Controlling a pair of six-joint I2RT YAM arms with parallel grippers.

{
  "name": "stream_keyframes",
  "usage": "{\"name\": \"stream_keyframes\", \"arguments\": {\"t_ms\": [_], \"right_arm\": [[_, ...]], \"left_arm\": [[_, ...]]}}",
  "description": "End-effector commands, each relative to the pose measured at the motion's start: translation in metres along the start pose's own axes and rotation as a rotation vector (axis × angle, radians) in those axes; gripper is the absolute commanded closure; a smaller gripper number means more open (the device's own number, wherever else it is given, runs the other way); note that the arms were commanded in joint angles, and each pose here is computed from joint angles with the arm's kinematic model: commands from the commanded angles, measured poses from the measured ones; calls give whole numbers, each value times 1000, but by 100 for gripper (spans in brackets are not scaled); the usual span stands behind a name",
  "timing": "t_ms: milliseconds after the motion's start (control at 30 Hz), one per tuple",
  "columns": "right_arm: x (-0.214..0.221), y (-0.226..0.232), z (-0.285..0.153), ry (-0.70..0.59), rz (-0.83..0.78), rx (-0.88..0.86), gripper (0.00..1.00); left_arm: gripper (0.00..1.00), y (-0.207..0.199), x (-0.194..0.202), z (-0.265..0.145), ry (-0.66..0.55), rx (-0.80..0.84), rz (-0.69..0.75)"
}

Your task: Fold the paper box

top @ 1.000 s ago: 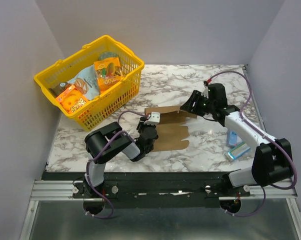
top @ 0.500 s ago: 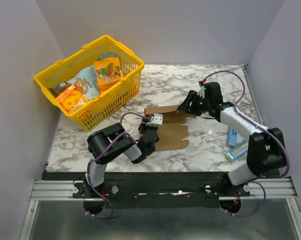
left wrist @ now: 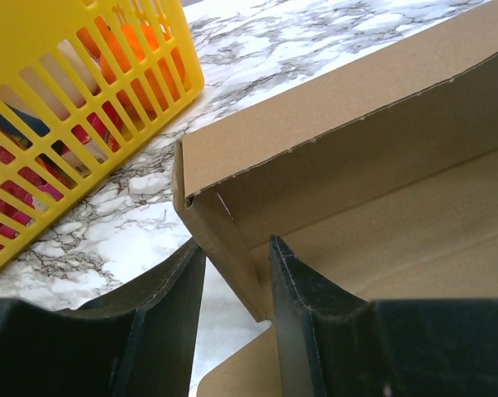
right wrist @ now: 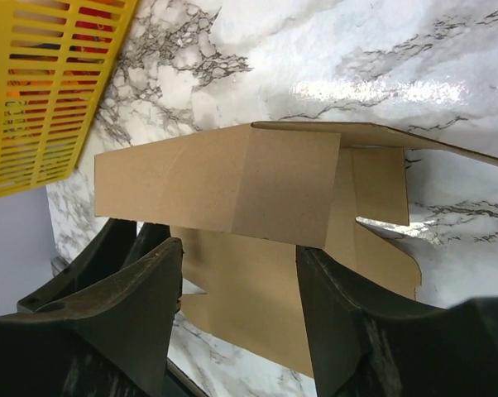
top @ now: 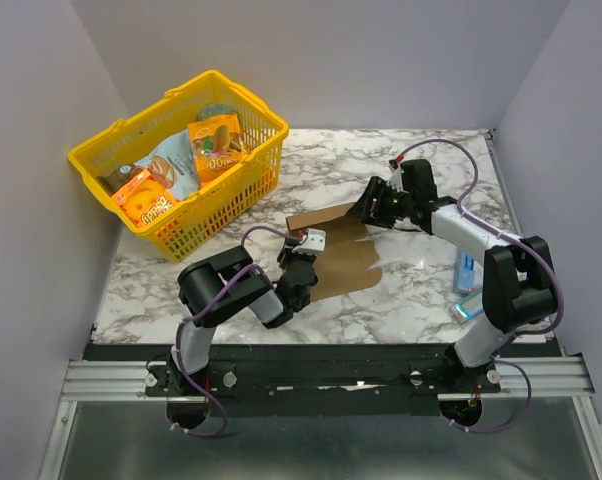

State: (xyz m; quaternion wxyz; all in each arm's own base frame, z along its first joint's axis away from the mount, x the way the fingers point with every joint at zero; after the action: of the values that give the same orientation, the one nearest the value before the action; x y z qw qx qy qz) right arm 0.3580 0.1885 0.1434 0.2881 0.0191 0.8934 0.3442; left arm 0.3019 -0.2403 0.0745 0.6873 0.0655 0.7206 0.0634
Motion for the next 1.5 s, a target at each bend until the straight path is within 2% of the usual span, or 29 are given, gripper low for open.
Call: {"name": "stream_keyframes", "arguments": {"t_ms": [0, 300, 467, 600, 633, 667, 700, 733, 767, 833, 867, 900, 933, 1067, 1200, 1300, 1467], "right_arm": [[-9, 14, -7, -22, -23, -58, 30], [10, 20, -57, -35, -82, 1, 26], [12, 6, -55, -32, -78, 86, 26], [7, 6, -49, -26, -81, 84, 26], [5, 8, -50, -32, -83, 76, 26], [3, 12, -53, -39, -88, 66, 26], [0, 14, -56, -52, -96, 61, 25], [-3, 19, -61, -70, -108, 54, 25], [-5, 21, -65, -87, -117, 55, 23], [-8, 25, -70, -104, -130, 51, 21], [-10, 28, -74, -115, -135, 43, 21], [-10, 32, -76, -117, -134, 32, 21], [-10, 34, -77, -118, -133, 24, 21], [-11, 38, -81, -124, -133, 8, 21], [-12, 40, -84, -135, -141, 1, 21], [-11, 41, -85, -139, -143, -5, 20], [-10, 42, -86, -146, -143, -25, 20]], "left_arm": [[57, 2, 4, -3, -3, -13, -19], [64, -3, 0, -24, -65, 98, -35], [66, -11, 4, -43, -73, 151, -19], [67, -9, 0, -45, -81, 148, -41], [63, -6, -1, -46, -81, 144, -44], [51, -4, -4, -48, -81, 140, -66], [46, 1, -17, -50, -88, 140, -102], [44, 4, -20, -53, -83, 150, -123], [37, 8, -27, -51, -80, 150, -152], [33, 4, -36, -50, -3, 228, -217], [29, 10, -43, -36, 26, 216, -262], [28, 8, -39, -37, 114, 284, -264], [27, 9, -42, -34, 142, 286, -335], [23, 13, -56, -34, 175, 309, -379], [19, 12, -39, -27, 335, 334, -390], [18, 9, -37, -26, 346, 343, -399], [14, 19, -21, -18, 364, 239, -382]]}}
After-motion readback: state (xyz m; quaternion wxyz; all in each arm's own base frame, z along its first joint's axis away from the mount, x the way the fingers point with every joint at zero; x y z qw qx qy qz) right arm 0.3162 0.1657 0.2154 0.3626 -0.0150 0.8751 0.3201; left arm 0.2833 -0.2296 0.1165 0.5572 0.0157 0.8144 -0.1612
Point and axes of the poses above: each gripper's point midway between its finger pads, its own z axis out along the fingers, its own y axis along the line the jaws close on, x = y × z, the point moved 4 cm from there along -z, back along the fingers, and after that the axes turned 4 degrees about -z, right-handed, at the moved point
